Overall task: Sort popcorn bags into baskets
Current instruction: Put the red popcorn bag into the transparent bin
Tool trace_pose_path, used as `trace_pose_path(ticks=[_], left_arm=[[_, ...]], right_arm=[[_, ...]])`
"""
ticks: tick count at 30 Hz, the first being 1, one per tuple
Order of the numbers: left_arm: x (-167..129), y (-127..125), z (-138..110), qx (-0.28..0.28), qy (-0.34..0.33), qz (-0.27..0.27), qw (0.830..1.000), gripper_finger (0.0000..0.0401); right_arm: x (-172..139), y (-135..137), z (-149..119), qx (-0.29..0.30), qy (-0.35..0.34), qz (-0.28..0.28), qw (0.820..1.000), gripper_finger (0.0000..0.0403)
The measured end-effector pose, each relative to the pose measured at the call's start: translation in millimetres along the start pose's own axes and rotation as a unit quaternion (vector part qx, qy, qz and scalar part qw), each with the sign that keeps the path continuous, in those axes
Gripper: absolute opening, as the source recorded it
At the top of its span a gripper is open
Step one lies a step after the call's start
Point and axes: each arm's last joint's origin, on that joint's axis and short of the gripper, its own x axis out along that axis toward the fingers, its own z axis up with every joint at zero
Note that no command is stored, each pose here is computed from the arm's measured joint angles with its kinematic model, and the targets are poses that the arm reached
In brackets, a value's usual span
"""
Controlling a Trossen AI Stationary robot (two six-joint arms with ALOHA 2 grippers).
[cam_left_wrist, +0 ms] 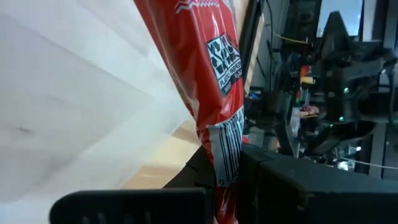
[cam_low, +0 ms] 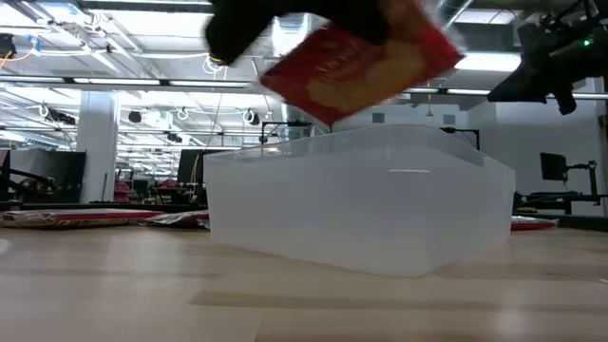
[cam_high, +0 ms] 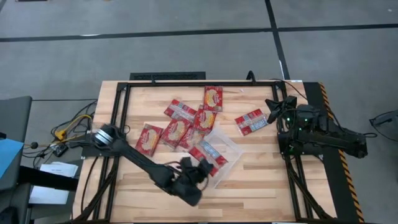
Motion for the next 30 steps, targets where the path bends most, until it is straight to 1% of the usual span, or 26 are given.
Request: trace_pose_path(ticks=[5, 9, 12, 16, 20, 23, 30], left_arm=[[37.1, 6.3, -12.2, -0.008, -0.023, 0.014, 1.0, 0.0002], [67.5, 15.1, -11.5, -0.001, -0.013, 0.046, 0.999, 0.0002], [84.4, 21.0, -7.3, -0.005, -0.019, 0.057, 0.998, 0.0004], [95.1, 21.1, 1.6, -0.008, -0.023, 0.078, 0.997, 0.001], [104.7, 18.3, 10.1, -0.005, -0.029, 0.087, 0.996, 0.001], [111.7, 15.9, 14.7, -0.01, -0.018, 0.099, 0.995, 0.0012], [121.1, 14.0, 23.7, -0.003, -0.015, 0.118, 0.993, 0.0037]], right_arm=[[0.0, -1.3, -3.0, -0.009, 0.014, -0.006, 1.0, 0.0046], [-0.1, -1.3, -3.0, -0.01, 0.014, -0.006, 1.0, 0.0046], [-0.1, -1.3, -3.1, -0.01, 0.015, -0.005, 1.0, 0.0046], [-0.1, -1.2, -3.0, -0.009, 0.014, -0.004, 1.0, 0.0046], [-0.1, -1.2, -3.0, -0.009, 0.014, -0.004, 1.0, 0.0046], [0.0, -1.2, -3.0, -0.009, 0.014, -0.004, 1.0, 0.0046], [0.0, -1.2, -3.0, -0.009, 0.014, -0.004, 1.0, 0.0046]])
